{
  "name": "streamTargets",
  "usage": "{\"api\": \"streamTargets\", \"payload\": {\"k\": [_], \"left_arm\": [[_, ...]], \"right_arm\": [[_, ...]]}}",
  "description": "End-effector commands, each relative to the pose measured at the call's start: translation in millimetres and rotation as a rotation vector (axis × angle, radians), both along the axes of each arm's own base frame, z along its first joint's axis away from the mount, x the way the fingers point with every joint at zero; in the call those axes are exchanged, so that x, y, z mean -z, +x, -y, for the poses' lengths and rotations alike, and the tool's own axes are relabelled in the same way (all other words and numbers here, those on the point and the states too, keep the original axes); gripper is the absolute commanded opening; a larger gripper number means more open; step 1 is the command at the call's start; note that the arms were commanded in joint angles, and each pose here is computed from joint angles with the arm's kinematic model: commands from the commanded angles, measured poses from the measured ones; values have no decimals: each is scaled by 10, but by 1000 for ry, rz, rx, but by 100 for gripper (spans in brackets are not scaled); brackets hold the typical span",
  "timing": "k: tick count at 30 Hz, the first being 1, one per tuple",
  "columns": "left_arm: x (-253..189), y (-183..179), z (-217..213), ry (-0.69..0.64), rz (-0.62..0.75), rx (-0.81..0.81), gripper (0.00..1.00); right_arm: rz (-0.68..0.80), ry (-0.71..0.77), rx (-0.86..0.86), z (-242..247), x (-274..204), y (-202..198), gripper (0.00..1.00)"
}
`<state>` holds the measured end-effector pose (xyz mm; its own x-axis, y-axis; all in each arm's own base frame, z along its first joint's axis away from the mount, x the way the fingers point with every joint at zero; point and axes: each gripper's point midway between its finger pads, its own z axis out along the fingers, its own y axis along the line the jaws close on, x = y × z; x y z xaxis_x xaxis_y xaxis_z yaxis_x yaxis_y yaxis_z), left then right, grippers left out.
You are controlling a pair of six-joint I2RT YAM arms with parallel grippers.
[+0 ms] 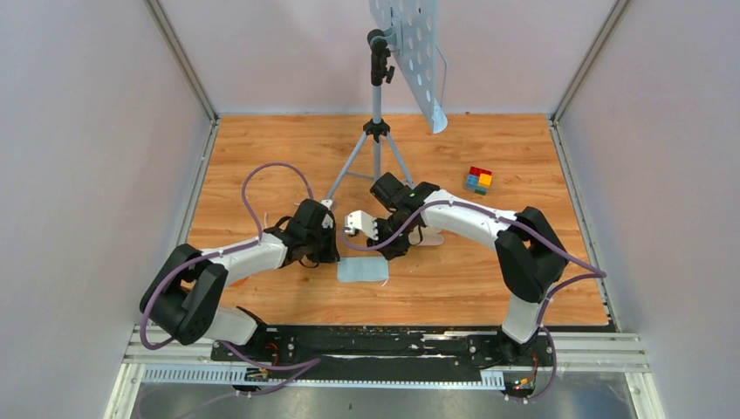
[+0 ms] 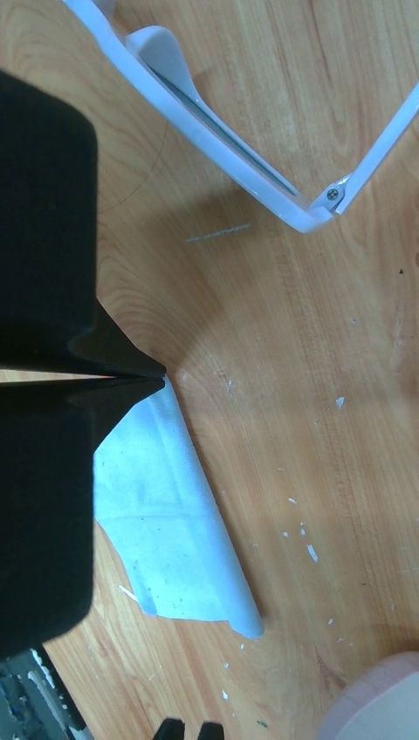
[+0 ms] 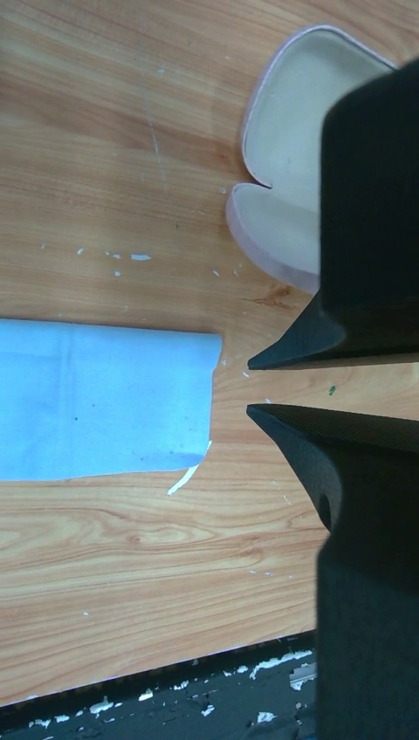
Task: Organize the sunglasses
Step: Pick up the glasses cleaning cloth from the center of the board.
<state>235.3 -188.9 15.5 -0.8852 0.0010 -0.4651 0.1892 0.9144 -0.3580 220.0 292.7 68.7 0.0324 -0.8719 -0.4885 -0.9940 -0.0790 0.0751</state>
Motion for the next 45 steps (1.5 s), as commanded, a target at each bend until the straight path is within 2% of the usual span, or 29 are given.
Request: {"api": "streamTargets", "payload": {"k": [1,31,45], "left_arm": [[30,-48,-37,-11,-1,-15,0],[29,-55,-59,-1,-1,-13,0],[49,-59,-49,-2,-5,-9,0]], "right_arm": [[-21,7,-52,-99,95,-99,25],[35,-74,-88,-101,505,37,26],[66,-61,-85,-145,456,110,26]]}}
